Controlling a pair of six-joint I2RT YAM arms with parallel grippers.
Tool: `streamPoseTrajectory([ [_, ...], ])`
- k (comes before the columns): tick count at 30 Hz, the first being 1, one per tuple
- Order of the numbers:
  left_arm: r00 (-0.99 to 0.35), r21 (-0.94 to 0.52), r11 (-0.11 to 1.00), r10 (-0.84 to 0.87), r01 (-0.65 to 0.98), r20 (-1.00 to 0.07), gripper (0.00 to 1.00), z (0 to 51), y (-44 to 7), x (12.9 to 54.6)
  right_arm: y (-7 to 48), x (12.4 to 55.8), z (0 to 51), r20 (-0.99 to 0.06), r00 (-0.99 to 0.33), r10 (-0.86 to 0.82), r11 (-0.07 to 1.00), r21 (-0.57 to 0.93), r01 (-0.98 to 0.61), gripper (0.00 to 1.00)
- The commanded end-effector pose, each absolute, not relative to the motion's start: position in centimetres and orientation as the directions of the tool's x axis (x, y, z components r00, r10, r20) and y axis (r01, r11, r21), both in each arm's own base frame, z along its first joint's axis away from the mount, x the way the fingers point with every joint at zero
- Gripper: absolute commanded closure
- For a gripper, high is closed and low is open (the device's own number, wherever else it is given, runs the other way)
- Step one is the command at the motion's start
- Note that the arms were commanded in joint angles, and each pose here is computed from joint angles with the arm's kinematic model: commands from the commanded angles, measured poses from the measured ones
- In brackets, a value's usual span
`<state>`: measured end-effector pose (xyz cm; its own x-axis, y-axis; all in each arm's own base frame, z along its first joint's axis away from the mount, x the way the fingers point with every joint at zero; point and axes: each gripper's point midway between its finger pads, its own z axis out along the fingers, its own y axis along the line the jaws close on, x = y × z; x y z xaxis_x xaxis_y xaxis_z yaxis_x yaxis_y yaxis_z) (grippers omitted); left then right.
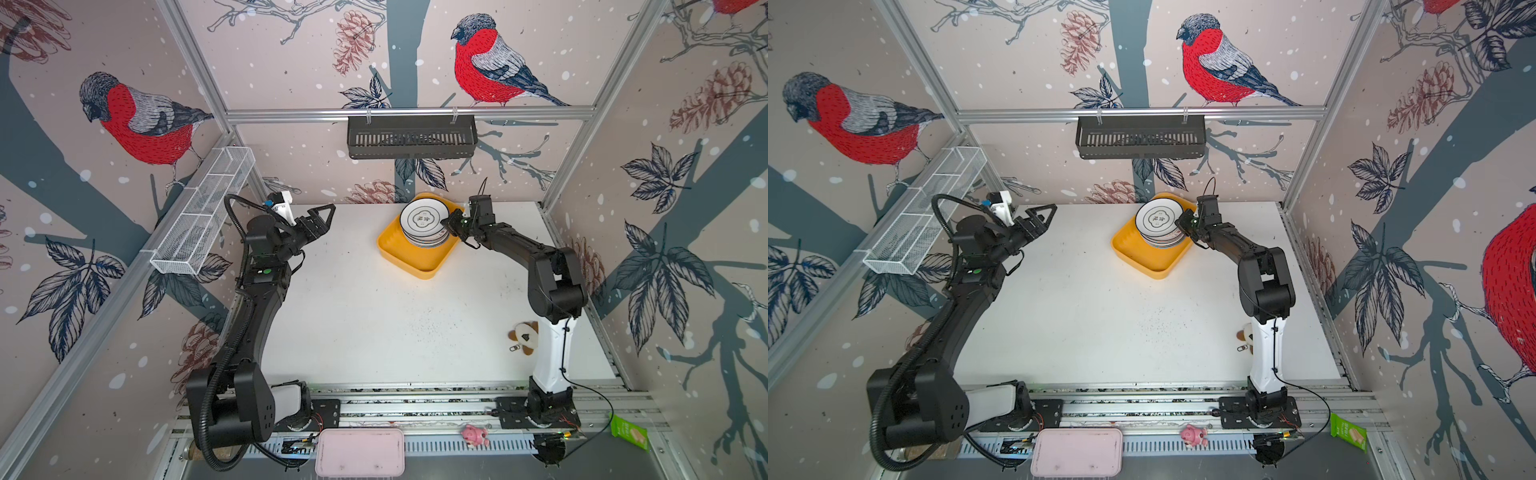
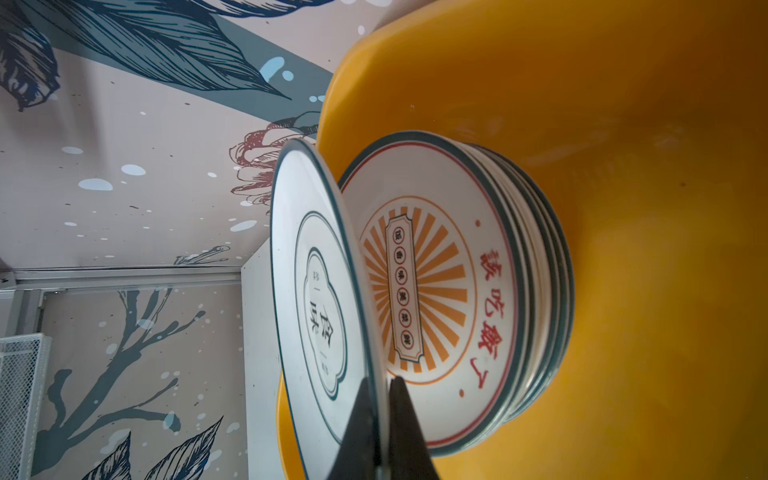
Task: Place the plates into the plastic bin on the countertop
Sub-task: 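Lower the plain plate onto the stack with the right gripper while the left arm withdraws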
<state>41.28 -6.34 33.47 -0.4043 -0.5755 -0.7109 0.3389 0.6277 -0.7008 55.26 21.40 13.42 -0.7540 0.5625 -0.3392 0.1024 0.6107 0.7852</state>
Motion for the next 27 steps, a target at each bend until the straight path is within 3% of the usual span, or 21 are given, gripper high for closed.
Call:
streamPoseTrajectory([
  [1, -0.351, -0.676, 0.622, -0.577, 0.396, -0.737, 0.04, 35.4, -6.4, 41.8, 21.2, 55.9, 14.1, -0.36, -0.738, 0.57, 0.607, 0.79, 0.083, 0.98],
  [27, -0.364, -0.692, 0.633, -0.589, 0.348, -0.722, 0.04, 34.5, -5.9, 43.2, 21.0, 57.6, 11.6, -0.326, -0.769, 0.55, 0.624, 0.772, 0.118, 0.95],
])
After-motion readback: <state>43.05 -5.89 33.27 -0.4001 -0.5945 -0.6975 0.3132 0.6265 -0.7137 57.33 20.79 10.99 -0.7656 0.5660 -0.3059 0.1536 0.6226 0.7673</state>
